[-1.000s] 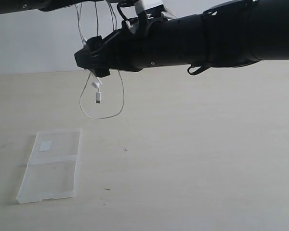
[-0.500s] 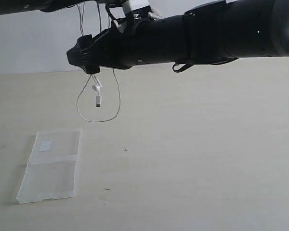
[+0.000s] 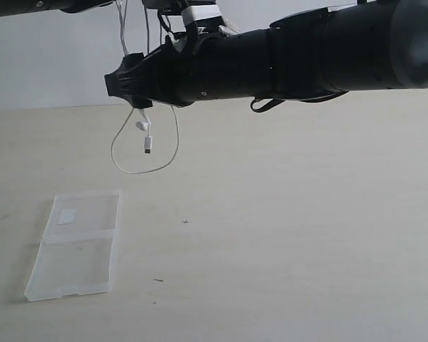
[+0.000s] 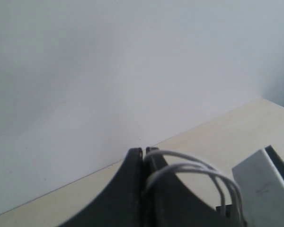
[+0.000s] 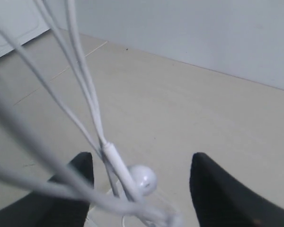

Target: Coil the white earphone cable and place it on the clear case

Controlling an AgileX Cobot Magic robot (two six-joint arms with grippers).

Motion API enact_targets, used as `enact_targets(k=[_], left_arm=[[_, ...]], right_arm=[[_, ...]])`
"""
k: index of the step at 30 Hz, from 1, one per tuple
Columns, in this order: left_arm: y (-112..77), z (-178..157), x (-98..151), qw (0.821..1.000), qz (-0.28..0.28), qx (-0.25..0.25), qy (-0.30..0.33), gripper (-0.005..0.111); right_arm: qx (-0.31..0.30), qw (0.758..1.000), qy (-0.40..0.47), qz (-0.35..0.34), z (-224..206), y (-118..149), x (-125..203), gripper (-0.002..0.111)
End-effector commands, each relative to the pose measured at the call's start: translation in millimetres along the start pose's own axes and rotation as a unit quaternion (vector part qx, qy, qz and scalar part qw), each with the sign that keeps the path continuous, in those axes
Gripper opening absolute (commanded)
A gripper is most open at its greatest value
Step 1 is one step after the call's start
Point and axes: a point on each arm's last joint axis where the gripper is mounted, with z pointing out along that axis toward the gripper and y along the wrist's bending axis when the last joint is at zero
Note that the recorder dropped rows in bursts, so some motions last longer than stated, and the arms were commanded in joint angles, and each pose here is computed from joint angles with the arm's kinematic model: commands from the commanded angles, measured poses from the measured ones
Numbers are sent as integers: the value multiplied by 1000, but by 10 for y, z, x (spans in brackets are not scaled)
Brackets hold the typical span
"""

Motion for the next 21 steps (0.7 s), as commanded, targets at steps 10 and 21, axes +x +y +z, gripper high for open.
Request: enact_targets(k=[10,21], left_arm=[[-19,-5,-25,1000,-14,5,-3,0],[-61,-129,-57,999,-8,31,-2,0]], right_arm=[[-4,1000,-6,1,-6,17,-32,0],[52,998,-16,-33,-106,-38,-127,0]])
